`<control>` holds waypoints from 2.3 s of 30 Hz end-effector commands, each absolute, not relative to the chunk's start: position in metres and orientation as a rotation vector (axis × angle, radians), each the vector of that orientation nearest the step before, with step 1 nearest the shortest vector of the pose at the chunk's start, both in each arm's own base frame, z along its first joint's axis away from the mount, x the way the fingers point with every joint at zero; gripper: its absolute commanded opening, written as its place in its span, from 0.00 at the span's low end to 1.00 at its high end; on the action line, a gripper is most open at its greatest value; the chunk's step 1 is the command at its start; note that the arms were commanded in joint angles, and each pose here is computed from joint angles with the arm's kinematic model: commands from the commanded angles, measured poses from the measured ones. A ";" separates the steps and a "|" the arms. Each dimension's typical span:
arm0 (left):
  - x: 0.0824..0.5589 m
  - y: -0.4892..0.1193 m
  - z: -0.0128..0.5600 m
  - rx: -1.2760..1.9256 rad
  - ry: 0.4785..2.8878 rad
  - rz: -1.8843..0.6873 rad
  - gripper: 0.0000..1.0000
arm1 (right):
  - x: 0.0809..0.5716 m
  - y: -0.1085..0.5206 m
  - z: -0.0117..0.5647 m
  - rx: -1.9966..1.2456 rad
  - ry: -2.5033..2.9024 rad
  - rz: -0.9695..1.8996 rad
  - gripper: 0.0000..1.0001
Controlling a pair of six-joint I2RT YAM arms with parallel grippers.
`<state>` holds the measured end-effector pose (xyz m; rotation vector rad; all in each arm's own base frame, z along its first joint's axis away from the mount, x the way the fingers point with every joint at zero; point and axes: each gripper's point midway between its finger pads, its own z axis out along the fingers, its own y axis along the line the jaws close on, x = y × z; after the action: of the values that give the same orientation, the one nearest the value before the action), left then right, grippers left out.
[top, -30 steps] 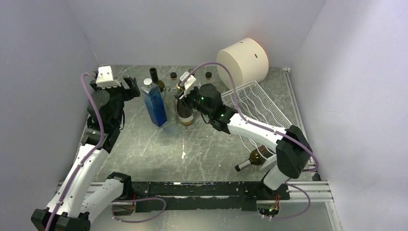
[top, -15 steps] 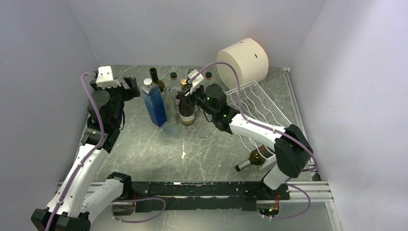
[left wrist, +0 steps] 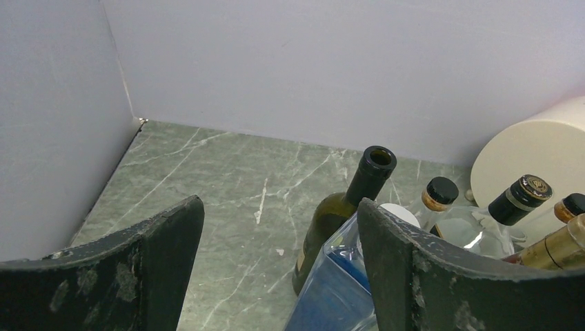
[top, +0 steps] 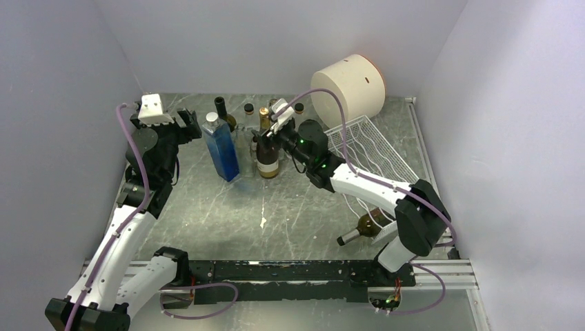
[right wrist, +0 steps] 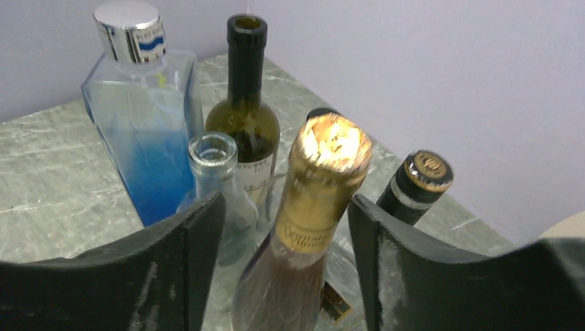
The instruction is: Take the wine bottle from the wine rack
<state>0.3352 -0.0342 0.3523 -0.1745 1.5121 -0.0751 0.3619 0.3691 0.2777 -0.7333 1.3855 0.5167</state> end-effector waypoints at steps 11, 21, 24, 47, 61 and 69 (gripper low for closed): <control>0.332 -0.033 0.371 -0.181 1.466 -0.093 0.86 | 0.332 0.317 0.340 -0.807 1.319 0.365 1.00; 0.333 -0.039 0.370 -0.171 1.475 -0.123 0.86 | 0.253 0.244 0.270 -1.361 1.439 0.162 1.00; 0.334 -0.040 0.370 -0.166 1.476 -0.130 0.86 | 0.223 0.224 0.241 -1.503 1.498 0.186 1.00; 0.341 -0.043 0.360 -0.166 1.510 -0.129 0.86 | 0.125 0.117 0.082 -2.366 1.657 -0.045 0.93; 0.336 -0.042 0.367 -0.169 1.489 -0.139 0.86 | 0.137 0.102 0.054 -2.591 1.620 -0.324 0.92; 0.333 -0.041 0.370 -0.171 1.478 -0.142 0.87 | 0.139 0.097 0.038 -2.632 1.560 -0.393 0.88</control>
<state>0.3388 -0.0409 0.3465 -0.1694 1.5338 -0.1126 0.1317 0.0987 0.0413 -2.6374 1.6154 -0.3313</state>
